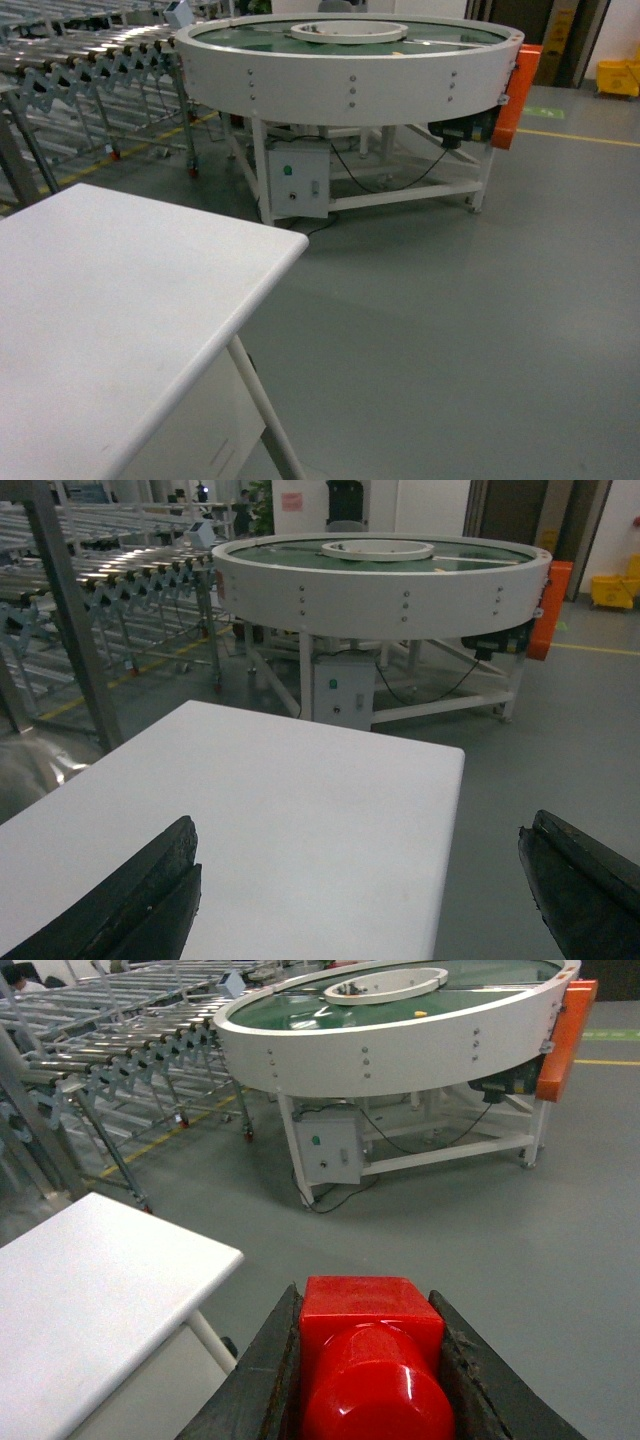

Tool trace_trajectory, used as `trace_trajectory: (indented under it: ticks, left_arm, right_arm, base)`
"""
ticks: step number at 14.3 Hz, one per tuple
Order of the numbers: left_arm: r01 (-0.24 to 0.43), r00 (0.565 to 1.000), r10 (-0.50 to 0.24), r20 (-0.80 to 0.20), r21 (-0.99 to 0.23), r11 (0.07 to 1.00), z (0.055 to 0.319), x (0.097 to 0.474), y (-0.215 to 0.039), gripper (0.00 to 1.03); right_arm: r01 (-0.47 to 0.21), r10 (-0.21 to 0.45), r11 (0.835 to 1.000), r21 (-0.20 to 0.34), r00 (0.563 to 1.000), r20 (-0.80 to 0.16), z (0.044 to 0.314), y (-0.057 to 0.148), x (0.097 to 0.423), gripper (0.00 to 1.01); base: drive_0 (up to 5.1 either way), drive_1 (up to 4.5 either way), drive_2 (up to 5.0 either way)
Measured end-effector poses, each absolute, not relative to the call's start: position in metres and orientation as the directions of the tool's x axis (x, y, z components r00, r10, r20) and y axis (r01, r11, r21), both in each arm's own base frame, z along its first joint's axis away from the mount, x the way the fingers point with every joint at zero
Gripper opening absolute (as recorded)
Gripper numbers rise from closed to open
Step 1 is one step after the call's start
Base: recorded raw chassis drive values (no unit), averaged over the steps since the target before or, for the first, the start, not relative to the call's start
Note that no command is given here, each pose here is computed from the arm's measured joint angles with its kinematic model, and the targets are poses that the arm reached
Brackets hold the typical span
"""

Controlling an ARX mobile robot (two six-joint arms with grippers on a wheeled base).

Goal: Pick red block from blue box to shelf

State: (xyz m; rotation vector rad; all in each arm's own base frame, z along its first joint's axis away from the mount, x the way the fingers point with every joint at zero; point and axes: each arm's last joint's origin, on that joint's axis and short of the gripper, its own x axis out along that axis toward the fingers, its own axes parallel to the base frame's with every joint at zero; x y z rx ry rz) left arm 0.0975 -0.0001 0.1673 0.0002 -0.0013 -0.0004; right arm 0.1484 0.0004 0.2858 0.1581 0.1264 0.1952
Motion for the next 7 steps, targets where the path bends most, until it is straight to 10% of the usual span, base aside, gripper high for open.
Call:
trace_trajectory:
  ticks: [7]
  left_arm:
    - [0.0,1.0,0.0,0.002,0.0,1.0,0.1674,0.0975,0.0,0.98]
  right_arm:
    - [-0.184,0.203,0.969,0.167,0.974,-0.105,0.2861,0.0004,0.1486,0.27]
  base:
    - [-1.6,1.67,-4.9]
